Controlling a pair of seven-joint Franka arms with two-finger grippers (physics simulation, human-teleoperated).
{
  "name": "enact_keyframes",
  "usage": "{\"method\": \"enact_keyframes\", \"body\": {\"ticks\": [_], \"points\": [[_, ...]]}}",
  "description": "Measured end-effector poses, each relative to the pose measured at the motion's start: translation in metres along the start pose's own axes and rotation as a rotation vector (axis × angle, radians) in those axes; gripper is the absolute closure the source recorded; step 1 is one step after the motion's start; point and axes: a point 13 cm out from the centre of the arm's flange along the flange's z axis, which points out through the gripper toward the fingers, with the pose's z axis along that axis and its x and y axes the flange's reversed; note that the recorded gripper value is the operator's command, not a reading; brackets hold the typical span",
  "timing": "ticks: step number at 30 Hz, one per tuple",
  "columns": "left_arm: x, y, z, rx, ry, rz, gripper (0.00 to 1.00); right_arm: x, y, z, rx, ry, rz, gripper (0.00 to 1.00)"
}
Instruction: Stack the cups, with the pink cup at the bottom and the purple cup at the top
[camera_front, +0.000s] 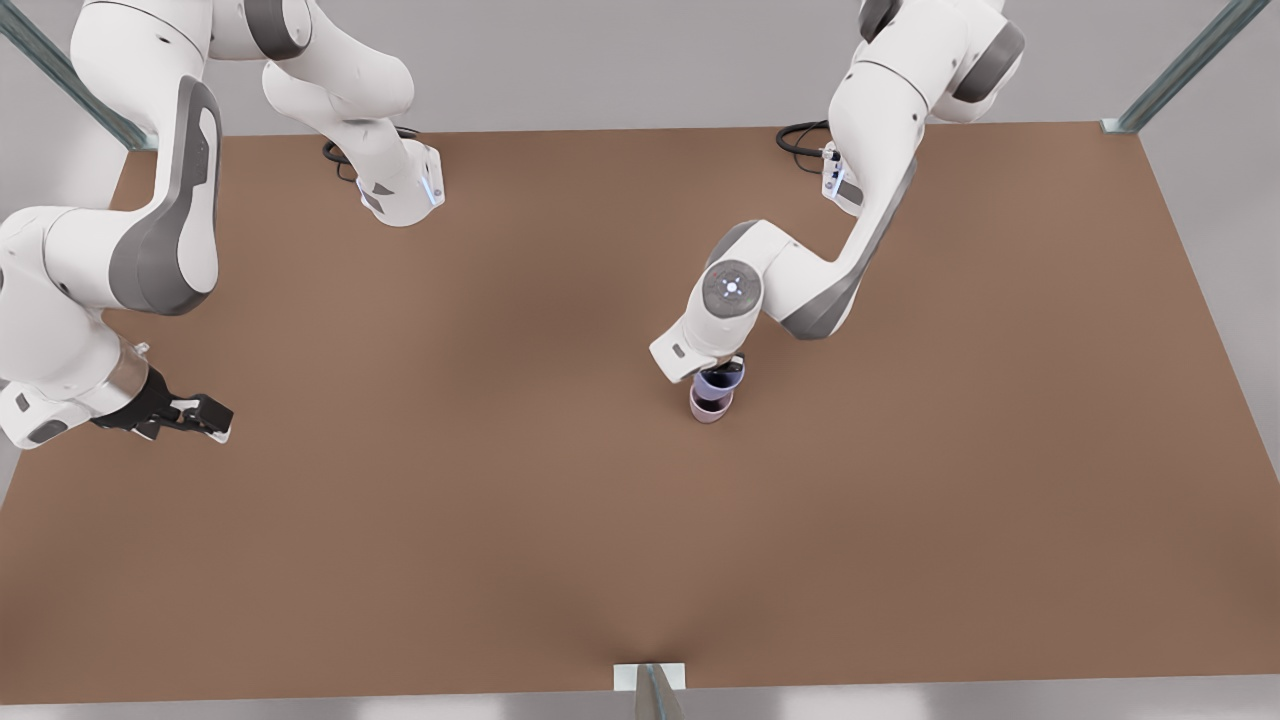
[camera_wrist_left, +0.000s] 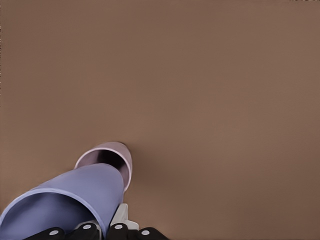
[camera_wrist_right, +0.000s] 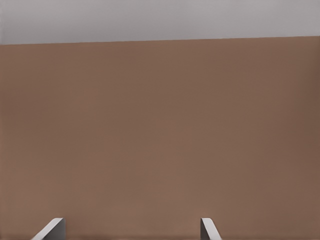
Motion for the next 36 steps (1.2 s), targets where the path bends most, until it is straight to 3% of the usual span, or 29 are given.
{"method": "enact_keyframes", "body": {"ticks": [26, 28, 35, 36], "points": [[-0.011, 0.006, 0.043, -0.018, 0.015, -0.181, 0.79, -0.001, 0.004, 0.000, -0.002, -0.002, -0.024, 0.00], [-0.010, 0.006, 0.046, -0.019, 0.019, -0.187, 0.68, -0.001, 0.005, -0.001, -0.002, -0.003, -0.026, 0.00], [-0.011, 0.005, 0.048, -0.017, 0.020, -0.201, 0.67, -0.001, 0.001, 0.000, -0.002, -0.002, -0.023, 0.00], [-0.011, 0.005, 0.047, -0.017, 0.019, -0.202, 0.61, -0.001, 0.001, 0.000, -0.001, -0.001, -0.023, 0.00]]}}
